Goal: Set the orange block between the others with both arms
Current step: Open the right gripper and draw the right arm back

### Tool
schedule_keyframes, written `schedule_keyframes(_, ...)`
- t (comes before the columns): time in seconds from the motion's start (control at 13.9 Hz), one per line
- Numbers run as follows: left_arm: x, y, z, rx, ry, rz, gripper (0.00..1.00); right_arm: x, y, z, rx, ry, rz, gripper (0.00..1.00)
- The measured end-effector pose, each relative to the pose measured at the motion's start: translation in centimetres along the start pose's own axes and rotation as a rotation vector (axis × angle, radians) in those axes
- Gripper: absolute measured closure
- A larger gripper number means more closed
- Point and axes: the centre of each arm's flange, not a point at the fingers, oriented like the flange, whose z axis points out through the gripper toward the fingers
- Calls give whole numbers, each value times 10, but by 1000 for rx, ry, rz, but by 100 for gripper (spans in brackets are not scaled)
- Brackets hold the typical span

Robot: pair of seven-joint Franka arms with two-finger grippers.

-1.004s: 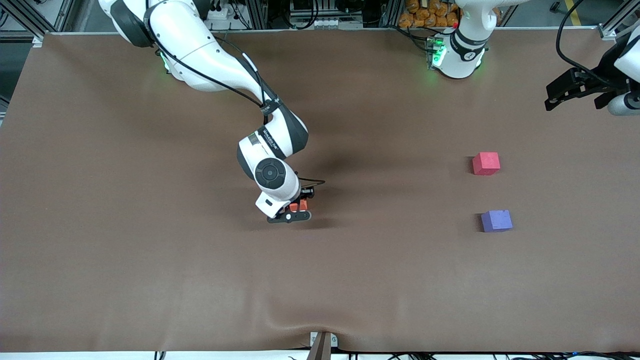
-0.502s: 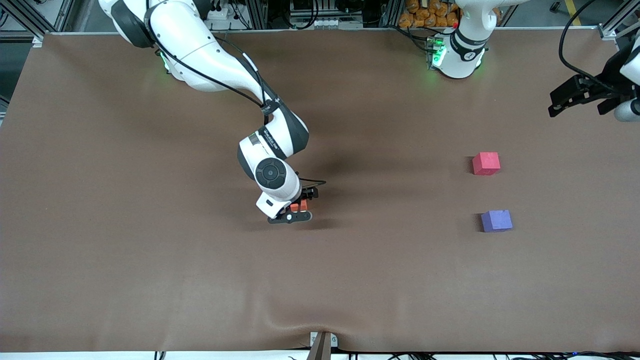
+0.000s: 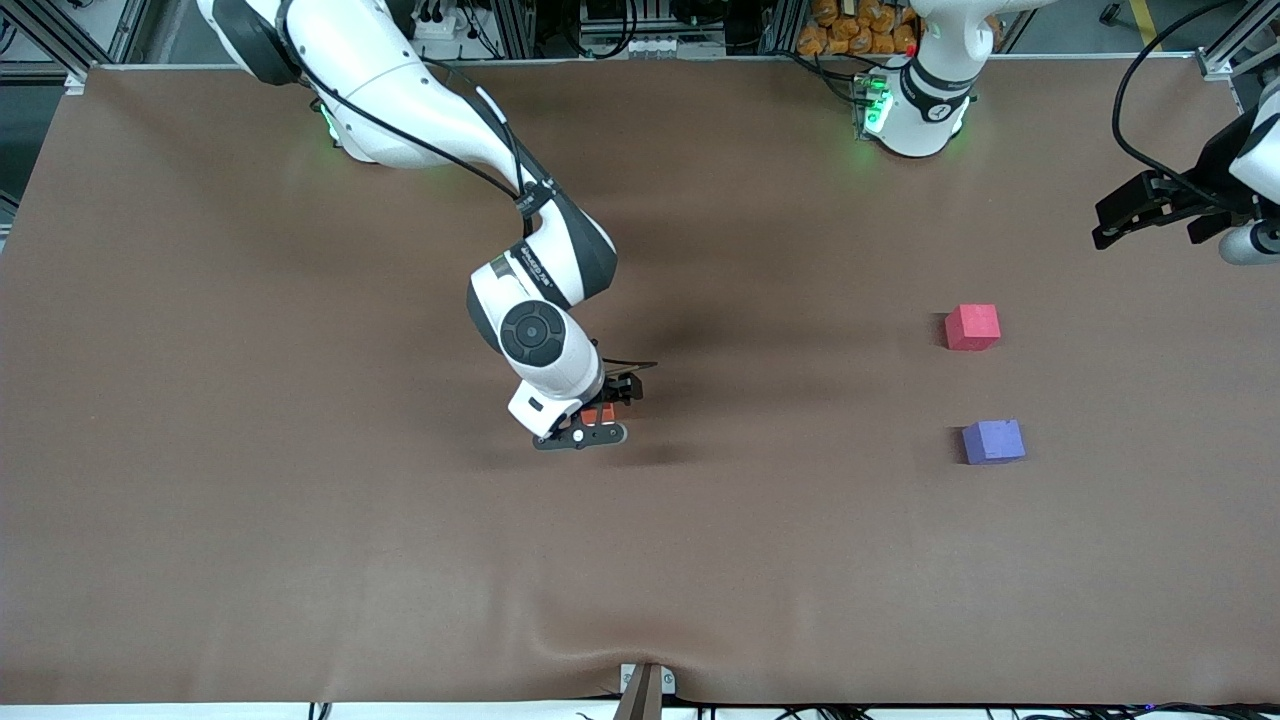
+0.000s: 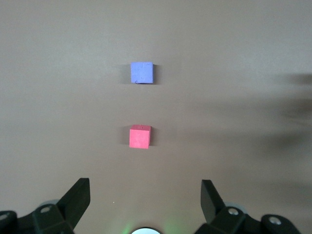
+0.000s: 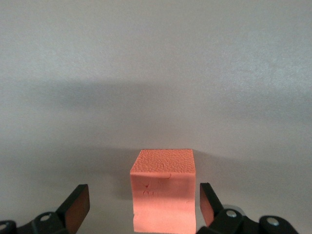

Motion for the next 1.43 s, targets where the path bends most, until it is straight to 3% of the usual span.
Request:
schedule_keyframes(0.29,1,0,1,-1,5,0,0,20,20,-20,3,26,8,0)
schedule_keyframes(0.86,1,3,-1,-2,17,5,0,88,161,-55,7,87,-87,0)
schedule_keyframes(1.22,1,7,-2,-1,19,13,0,114,279,-67,-6,101,-65,0)
schedule_keyframes(1.43,1,7,-2,-2,19,13,0,115,356,-92,-7,69,-44,0)
